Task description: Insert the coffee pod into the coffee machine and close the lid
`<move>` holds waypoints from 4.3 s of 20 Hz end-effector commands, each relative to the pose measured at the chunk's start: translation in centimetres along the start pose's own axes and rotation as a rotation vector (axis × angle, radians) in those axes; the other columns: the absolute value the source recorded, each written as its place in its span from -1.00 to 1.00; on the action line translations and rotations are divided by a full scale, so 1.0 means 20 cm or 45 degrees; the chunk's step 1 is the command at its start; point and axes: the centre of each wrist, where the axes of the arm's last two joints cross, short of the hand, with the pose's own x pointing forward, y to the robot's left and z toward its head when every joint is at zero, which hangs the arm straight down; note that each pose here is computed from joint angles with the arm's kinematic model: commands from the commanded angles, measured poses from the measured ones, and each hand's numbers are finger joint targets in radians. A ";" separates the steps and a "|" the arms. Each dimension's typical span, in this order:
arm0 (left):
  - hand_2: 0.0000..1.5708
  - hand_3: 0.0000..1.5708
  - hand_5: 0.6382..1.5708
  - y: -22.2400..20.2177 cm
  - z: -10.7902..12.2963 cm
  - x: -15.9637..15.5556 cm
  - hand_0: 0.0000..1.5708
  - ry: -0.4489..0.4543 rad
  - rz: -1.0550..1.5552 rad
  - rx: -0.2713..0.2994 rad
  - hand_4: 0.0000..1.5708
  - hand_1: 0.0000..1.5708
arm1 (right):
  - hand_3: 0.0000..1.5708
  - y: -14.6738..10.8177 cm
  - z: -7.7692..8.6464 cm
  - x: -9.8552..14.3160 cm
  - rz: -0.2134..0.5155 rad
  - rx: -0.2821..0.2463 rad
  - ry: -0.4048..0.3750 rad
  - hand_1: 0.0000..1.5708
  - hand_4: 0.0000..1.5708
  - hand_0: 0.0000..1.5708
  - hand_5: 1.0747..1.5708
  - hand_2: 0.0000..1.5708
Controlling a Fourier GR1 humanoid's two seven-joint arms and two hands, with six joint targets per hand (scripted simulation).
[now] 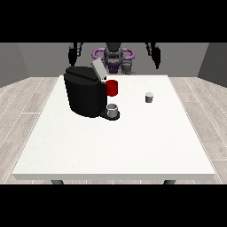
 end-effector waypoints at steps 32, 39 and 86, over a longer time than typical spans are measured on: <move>-1.00 -1.00 1.00 0.67 -0.54 0.21 -1.00 0.088 -0.884 -0.281 -1.00 -1.00 | -1.00 0.27 -0.22 0.14 0.032 -0.033 -0.102 -1.00 -1.00 -1.00 1.00 -1.00; -0.46 -1.00 1.00 0.53 -0.62 0.12 -1.00 0.090 -1.002 -0.296 -1.00 -1.00 | -1.00 0.26 -0.30 0.13 0.072 -0.038 -0.052 -1.00 -1.00 -1.00 1.00 -1.00; 0.72 0.68 1.00 -0.03 -0.98 0.52 0.69 -0.050 -1.288 -0.712 -0.25 0.69 | -1.00 0.27 -0.27 -0.25 0.156 -0.074 0.220 -1.00 -1.00 -1.00 1.00 -1.00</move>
